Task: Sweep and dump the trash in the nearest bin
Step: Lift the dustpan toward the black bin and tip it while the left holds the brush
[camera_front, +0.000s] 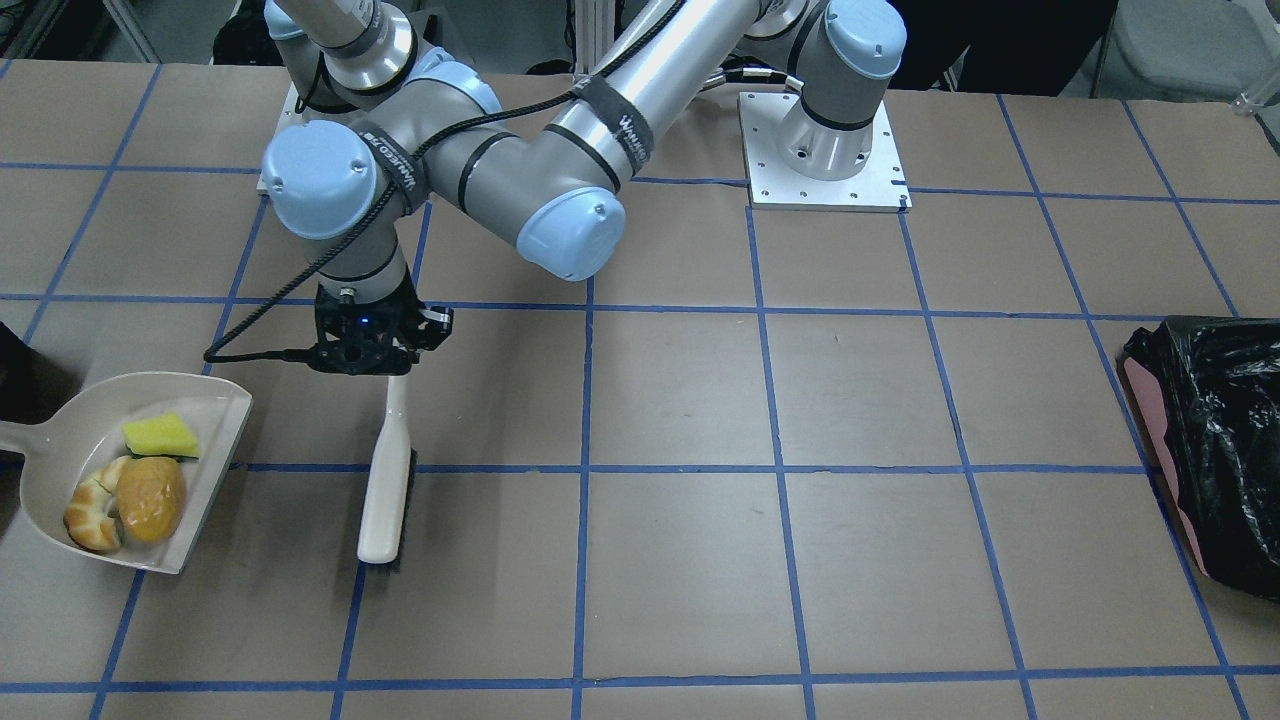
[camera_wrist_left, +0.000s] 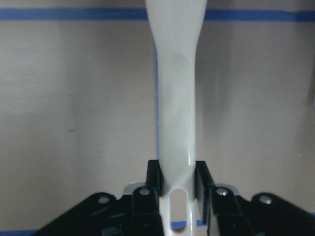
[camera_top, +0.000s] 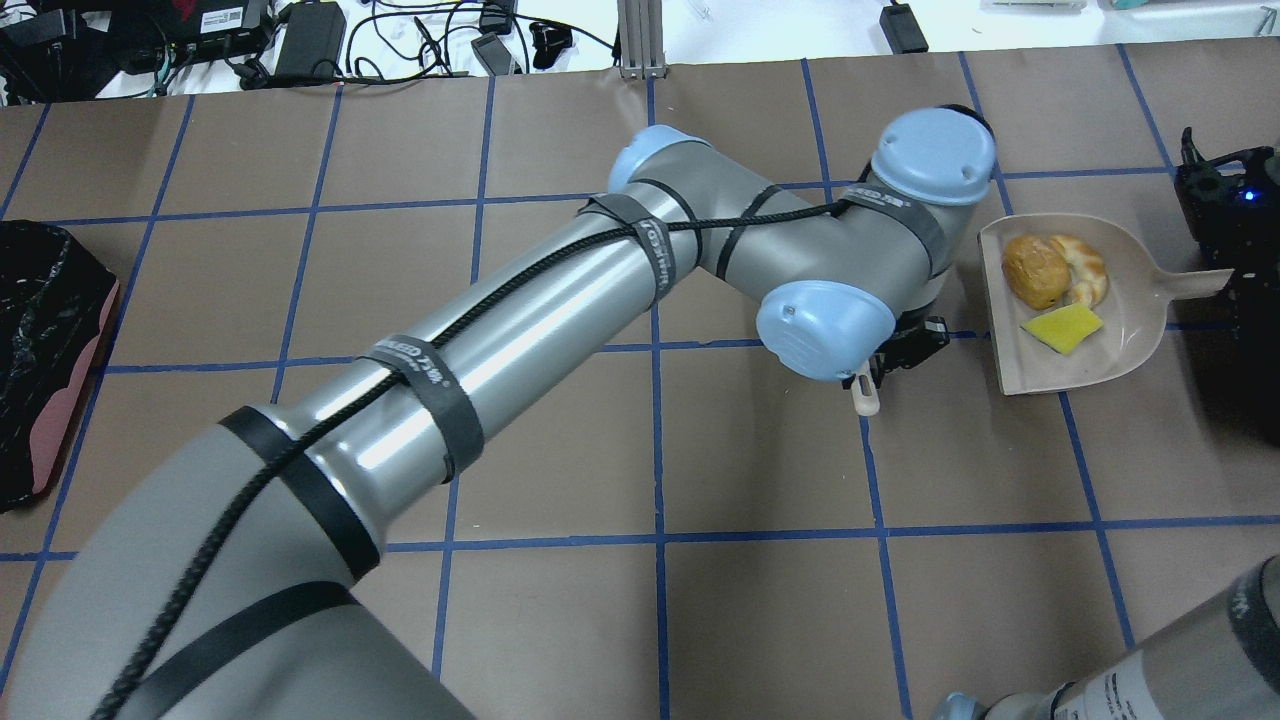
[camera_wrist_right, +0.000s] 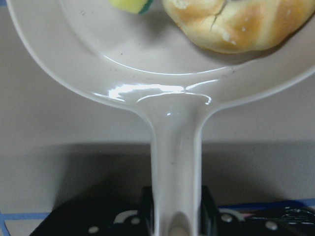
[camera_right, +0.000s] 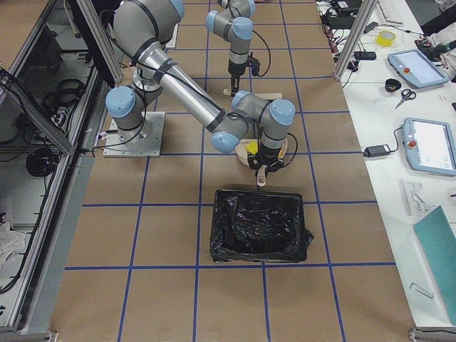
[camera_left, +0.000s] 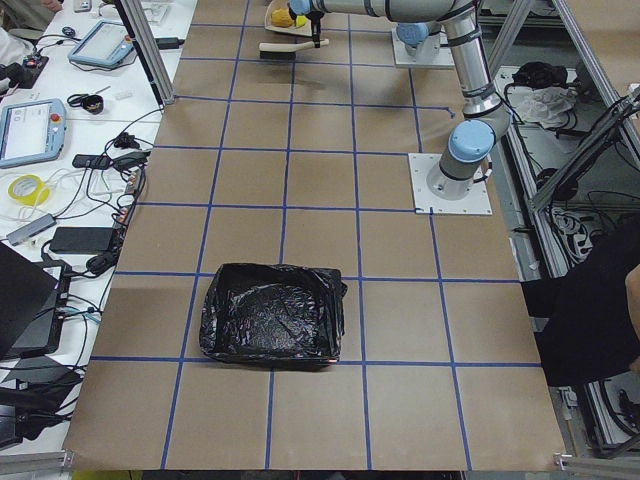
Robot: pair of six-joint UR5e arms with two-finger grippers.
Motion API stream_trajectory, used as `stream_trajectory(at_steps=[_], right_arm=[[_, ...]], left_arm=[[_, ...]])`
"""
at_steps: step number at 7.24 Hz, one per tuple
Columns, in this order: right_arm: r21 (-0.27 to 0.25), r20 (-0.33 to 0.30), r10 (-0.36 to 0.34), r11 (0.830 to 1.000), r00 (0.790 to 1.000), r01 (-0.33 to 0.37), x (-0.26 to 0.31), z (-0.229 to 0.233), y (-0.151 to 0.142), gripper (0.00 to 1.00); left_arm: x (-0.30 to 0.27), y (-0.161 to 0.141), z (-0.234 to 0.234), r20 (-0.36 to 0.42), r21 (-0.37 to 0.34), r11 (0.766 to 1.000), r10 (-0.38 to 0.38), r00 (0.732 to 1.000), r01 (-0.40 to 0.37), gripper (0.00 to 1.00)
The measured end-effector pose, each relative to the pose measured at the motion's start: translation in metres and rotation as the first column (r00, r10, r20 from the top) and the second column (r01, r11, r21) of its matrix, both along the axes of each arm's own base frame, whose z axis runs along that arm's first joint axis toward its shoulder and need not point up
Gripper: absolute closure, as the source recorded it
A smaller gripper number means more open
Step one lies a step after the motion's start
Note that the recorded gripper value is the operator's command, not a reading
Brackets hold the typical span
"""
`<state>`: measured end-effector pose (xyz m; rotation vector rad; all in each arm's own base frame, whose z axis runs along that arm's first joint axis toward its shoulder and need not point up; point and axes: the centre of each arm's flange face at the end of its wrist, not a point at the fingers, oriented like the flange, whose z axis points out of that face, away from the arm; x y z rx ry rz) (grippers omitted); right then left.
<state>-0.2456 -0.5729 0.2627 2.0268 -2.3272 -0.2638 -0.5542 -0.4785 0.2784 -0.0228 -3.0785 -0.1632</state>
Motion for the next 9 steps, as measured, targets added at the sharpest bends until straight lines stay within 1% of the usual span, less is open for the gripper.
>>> stream_trajectory(at_steps=[1,2,3,5,6,7,8,9], right_arm=[[-0.001,0.026,-0.023,1.000,0.999,0.023,-0.008,0.008,-0.001,1.00],[0.002,0.040,-0.036,0.999,0.999,0.036,-0.014,0.021,-0.005,1.00],[0.004,0.045,-0.060,0.998,0.997,0.060,-0.024,0.037,-0.008,1.00],[0.018,0.053,-0.154,0.988,0.987,0.153,-0.064,0.071,0.002,1.00],[0.032,0.059,-0.203,0.979,0.977,0.201,-0.093,0.091,0.015,1.00],[0.042,0.063,-0.238,0.971,0.969,0.236,-0.127,0.109,0.034,1.00],[0.040,0.059,-0.259,0.966,0.964,0.257,-0.158,0.121,0.052,1.00],[0.027,0.048,-0.289,0.957,0.956,0.288,-0.187,0.132,0.071,1.00]], left_arm=[[0.030,-0.002,0.009,0.003,0.009,1.000,-0.025,1.000,0.025,1.00],[0.054,0.005,0.015,0.006,0.018,0.998,-0.056,0.998,0.056,1.00],[0.076,0.020,0.015,0.015,0.035,0.996,-0.086,0.996,0.086,1.00],[0.118,0.059,0.013,0.044,0.066,0.989,-0.134,0.990,0.131,1.00],[0.138,0.072,0.008,0.050,0.082,0.987,-0.140,0.989,0.136,1.00],[0.159,0.079,0.009,0.051,0.091,0.988,-0.128,0.990,0.123,1.00],[0.173,0.089,0.010,0.052,0.097,0.990,-0.107,0.993,0.101,1.00],[0.183,0.101,0.007,0.058,0.109,0.991,-0.090,0.994,0.083,1.00]])
